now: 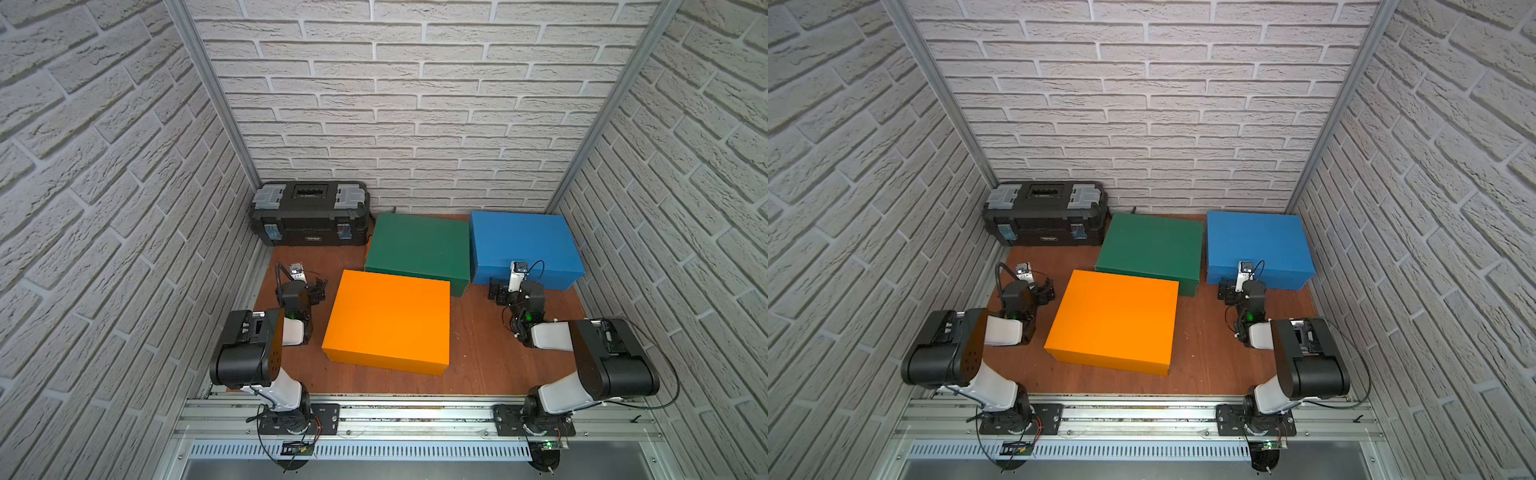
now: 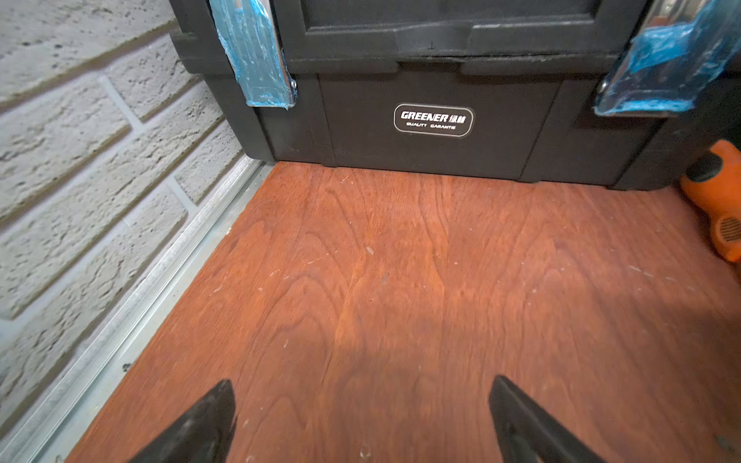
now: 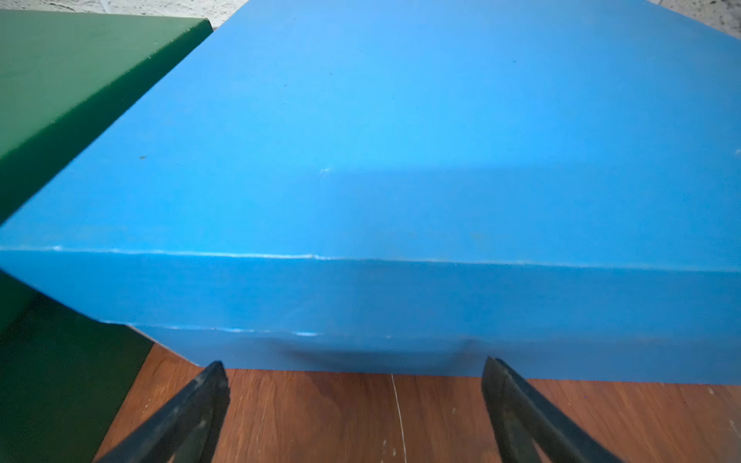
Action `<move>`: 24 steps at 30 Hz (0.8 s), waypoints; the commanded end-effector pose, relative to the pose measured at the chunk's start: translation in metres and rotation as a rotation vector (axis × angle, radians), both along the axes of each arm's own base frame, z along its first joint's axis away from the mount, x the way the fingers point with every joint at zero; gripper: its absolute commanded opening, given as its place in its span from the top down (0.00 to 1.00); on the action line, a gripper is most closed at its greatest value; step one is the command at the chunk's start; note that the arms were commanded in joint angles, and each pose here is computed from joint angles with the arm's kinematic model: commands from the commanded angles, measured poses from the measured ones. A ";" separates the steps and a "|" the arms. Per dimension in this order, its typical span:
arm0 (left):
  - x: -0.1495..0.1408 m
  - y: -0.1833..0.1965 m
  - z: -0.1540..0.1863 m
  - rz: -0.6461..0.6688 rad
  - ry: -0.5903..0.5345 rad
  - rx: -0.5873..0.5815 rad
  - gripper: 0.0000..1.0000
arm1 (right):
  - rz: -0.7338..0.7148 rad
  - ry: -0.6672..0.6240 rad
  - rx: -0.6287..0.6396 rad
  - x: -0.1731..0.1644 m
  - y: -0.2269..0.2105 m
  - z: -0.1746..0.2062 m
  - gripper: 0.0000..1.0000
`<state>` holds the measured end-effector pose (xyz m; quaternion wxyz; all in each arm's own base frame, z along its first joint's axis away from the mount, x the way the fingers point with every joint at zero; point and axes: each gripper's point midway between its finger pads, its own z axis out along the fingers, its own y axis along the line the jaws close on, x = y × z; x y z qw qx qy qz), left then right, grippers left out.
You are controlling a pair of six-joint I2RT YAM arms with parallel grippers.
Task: Stack the shoeboxes
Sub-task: Pick up the shoebox from the center of the board.
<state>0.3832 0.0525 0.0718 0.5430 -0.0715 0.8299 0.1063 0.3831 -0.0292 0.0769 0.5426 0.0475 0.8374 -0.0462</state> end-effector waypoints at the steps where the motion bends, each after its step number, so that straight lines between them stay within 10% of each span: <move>1: 0.008 0.001 0.019 -0.001 -0.074 0.005 0.02 | 0.003 -0.063 -0.006 0.006 0.002 0.019 0.01; 24: 0.008 0.001 0.023 -0.014 -0.079 0.001 0.02 | -0.004 -0.091 -0.014 0.006 0.001 0.026 0.01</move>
